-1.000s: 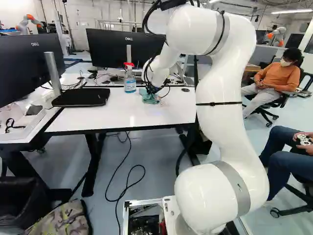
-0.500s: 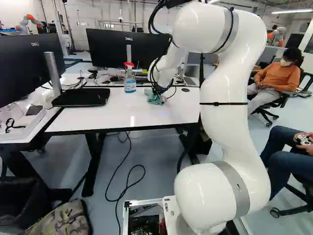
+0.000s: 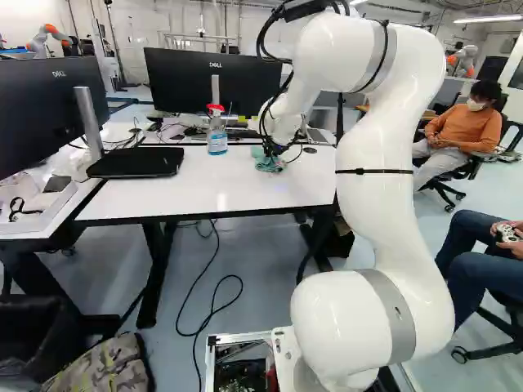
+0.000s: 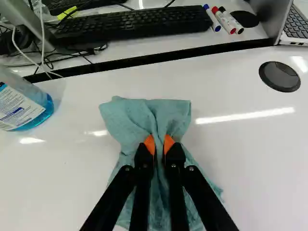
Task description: Clean the table with the green towel
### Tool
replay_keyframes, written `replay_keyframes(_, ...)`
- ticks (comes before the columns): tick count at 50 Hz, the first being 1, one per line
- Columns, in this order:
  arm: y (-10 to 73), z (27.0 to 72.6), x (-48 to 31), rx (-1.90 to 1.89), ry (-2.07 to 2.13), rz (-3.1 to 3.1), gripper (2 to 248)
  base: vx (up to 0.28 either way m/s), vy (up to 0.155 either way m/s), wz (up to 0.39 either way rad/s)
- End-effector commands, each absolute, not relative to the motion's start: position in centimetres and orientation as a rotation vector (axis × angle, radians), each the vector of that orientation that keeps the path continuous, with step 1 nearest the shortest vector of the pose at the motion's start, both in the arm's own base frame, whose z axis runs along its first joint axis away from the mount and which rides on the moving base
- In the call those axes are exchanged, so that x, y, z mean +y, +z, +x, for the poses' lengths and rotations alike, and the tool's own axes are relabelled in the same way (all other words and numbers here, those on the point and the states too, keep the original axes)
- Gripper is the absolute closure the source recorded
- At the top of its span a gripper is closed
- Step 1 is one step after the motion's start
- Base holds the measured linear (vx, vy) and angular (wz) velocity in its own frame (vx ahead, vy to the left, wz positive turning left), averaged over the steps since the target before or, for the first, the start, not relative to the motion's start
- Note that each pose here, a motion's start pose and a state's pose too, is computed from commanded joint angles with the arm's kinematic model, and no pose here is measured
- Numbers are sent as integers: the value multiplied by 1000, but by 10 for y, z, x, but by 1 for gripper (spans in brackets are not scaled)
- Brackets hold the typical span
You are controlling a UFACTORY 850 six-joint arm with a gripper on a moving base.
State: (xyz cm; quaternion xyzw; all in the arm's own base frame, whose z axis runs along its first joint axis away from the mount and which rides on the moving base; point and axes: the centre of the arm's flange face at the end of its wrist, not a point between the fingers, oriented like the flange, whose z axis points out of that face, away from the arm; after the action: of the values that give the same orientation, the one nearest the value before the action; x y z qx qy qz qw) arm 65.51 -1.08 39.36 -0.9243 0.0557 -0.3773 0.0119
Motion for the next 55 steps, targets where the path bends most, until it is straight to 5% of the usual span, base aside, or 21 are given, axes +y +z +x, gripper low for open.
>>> replay_keyframes(55, 426, 657, -22, 196, -1155, -2889, 209, 0, 0, 0)
